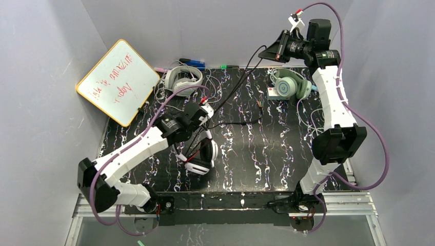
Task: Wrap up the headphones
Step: Wrap the headphones cable around the headphones.
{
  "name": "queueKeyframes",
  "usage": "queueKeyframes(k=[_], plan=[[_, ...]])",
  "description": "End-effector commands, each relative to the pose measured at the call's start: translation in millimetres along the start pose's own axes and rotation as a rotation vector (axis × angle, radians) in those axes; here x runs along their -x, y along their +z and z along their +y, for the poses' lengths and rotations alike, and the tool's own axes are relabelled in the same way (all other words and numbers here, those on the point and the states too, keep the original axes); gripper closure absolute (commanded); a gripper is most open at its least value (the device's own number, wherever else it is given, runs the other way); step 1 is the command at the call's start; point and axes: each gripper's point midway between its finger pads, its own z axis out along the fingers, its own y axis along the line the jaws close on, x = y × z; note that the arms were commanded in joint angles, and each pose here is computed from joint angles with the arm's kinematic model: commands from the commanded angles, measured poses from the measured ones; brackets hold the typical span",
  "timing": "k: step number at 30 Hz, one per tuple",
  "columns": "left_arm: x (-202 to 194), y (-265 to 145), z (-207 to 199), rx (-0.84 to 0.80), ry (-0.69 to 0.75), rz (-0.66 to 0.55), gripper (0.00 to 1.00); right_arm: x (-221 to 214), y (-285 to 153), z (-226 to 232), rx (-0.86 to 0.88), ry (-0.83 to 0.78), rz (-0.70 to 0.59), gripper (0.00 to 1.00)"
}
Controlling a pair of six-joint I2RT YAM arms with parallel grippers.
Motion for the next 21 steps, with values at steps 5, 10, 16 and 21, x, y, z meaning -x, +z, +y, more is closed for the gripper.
queueKeyframes(k=[5, 10, 16, 21], plan=[[21.7, -11.4, 43.0, 0.236, -0.185, -0.040, 1.00, -4.3, -45.7, 36.6, -0.033, -0.065, -0.037, 0.99], [44.0, -28.5, 36.0, 0.116, -0.263, -0.209, 1.00, -16.5, -50.5, 4.5, -0.129, -0.019, -0.025, 0.99], [33.7, -35.3, 31.0, 0.072, -0.226, -0.224, 1.00, -12.7, -57.1, -10.9, -0.156, 0.017, -0.039, 0.99], [10.0, -21.8, 26.3, 0.106, -0.166, -0.110, 1.00, -3.7, -64.0, 3.9, -0.133, -0.002, -0.063, 0.99]])
